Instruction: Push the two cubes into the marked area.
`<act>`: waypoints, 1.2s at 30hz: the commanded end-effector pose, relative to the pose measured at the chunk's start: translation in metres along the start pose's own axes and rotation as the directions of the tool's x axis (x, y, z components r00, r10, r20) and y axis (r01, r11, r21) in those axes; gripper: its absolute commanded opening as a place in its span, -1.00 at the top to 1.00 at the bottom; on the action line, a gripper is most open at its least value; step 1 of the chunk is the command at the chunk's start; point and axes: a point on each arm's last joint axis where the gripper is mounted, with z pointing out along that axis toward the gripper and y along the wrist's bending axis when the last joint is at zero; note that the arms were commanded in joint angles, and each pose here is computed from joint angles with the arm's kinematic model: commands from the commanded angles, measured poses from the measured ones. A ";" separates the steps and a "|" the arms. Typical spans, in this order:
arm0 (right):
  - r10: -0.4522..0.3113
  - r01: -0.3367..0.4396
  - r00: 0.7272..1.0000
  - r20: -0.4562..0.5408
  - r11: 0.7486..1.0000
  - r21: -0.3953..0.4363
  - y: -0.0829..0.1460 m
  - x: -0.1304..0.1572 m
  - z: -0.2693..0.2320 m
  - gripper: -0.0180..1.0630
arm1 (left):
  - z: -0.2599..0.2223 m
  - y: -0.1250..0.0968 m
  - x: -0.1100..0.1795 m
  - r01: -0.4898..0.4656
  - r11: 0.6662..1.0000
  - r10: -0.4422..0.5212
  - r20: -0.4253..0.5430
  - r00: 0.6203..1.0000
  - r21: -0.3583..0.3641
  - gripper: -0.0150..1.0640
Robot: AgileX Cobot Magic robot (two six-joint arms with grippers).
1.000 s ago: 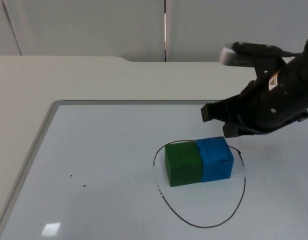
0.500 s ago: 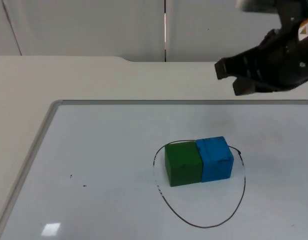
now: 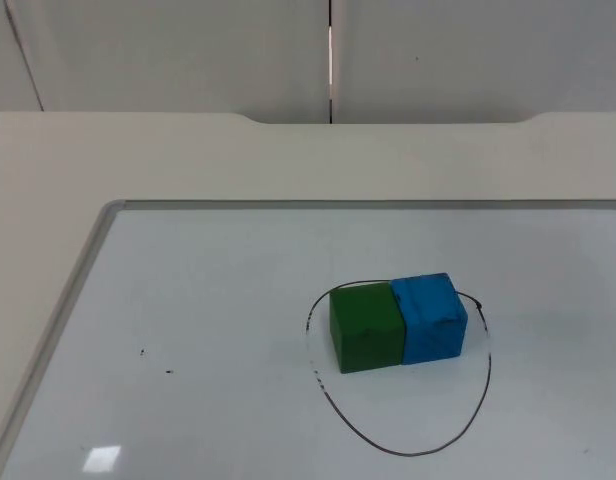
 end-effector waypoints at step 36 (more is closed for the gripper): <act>-0.003 0.012 0.973 0.230 0.999 -0.041 -0.021 0.129 -0.173 0.97 | 0.000 -0.001 0.001 0.005 1.000 -0.005 -0.003 1.000 0.006 0.98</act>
